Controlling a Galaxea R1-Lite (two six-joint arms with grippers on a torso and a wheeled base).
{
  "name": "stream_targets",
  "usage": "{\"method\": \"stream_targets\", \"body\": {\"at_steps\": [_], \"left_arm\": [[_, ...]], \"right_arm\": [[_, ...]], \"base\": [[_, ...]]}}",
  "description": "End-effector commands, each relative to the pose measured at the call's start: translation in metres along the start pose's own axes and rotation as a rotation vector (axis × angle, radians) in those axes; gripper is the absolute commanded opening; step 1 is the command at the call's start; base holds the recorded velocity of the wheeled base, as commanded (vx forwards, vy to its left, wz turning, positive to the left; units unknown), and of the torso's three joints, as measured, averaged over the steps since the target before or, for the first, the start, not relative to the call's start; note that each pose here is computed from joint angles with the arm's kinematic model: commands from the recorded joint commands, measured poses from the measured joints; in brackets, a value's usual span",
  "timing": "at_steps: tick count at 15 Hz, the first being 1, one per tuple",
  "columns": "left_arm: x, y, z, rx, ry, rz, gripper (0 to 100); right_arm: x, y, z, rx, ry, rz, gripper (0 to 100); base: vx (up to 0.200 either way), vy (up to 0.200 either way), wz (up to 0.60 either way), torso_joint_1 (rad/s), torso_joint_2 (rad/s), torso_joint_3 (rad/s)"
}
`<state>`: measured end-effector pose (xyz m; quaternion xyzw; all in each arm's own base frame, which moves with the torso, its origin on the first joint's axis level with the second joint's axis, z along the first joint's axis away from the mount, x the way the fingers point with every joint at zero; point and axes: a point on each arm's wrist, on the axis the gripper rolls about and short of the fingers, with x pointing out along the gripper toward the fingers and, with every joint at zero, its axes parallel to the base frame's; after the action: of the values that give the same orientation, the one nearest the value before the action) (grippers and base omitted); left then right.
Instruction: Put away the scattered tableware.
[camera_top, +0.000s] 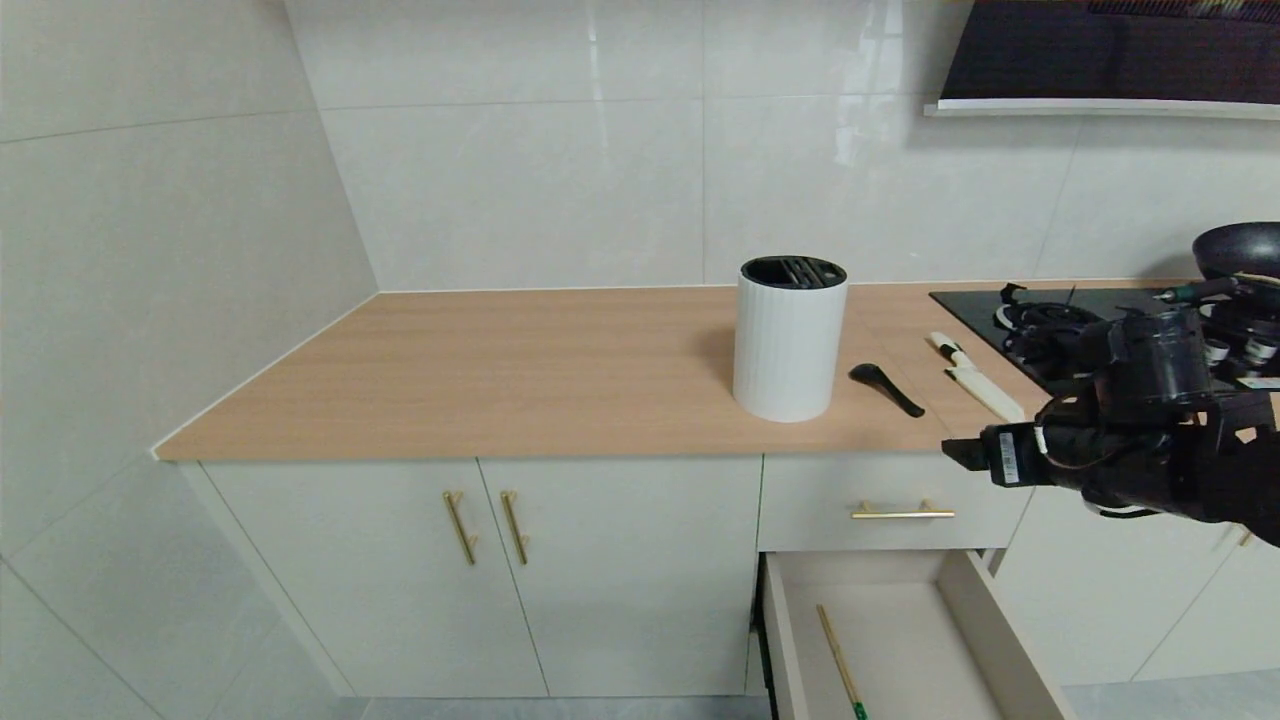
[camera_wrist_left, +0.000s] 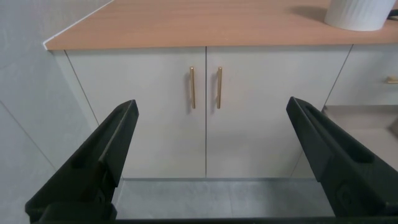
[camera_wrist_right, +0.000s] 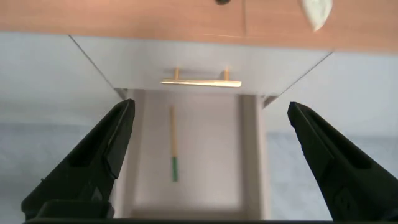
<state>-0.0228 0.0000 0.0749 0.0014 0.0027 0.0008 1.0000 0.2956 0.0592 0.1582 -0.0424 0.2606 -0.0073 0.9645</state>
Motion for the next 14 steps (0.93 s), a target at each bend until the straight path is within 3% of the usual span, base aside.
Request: {"method": "stream_targets", "body": {"at_steps": [1, 2, 3, 6, 9, 14], "left_arm": [[0.0, 0.0, 0.0, 0.0, 0.001, 0.0, 100], [0.0, 0.0, 0.0, 0.0, 0.001, 0.0, 100], [0.0, 0.0, 0.0, 0.0, 0.001, 0.0, 100], [0.0, 0.0, 0.0, 0.0, 0.001, 0.0, 100], [0.0, 0.0, 0.0, 0.0, 0.001, 0.0, 100], [0.0, 0.0, 0.0, 0.0, 0.001, 0.0, 100]], "right_arm": [[0.015, -0.019, 0.021, 0.011, -0.057, 0.028, 100], [0.032, -0.026, 0.037, 0.007, -0.054, 0.037, 100], [0.044, -0.033, 0.041, -0.022, -0.014, 0.04, 100], [0.07, -0.044, 0.052, -0.039, -0.03, 0.136, 100], [0.118, -0.041, 0.056, -0.067, -0.027, 0.149, 100], [0.174, -0.026, 0.037, -0.097, 0.029, 0.171, 100]], "base": [[0.0, 0.0, 0.0, 0.0, 0.0, 0.0], [0.0, 0.0, 0.0, 0.0, 0.0, 0.0], [0.0, 0.0, 0.0, 0.0, 0.0, 0.0], [0.0, 0.0, 0.0, 0.0, 0.0, 0.0], [0.0, 0.0, 0.0, 0.0, 0.0, 0.0], [0.0, 0.0, 0.0, 0.0, 0.0, 0.0]]}}
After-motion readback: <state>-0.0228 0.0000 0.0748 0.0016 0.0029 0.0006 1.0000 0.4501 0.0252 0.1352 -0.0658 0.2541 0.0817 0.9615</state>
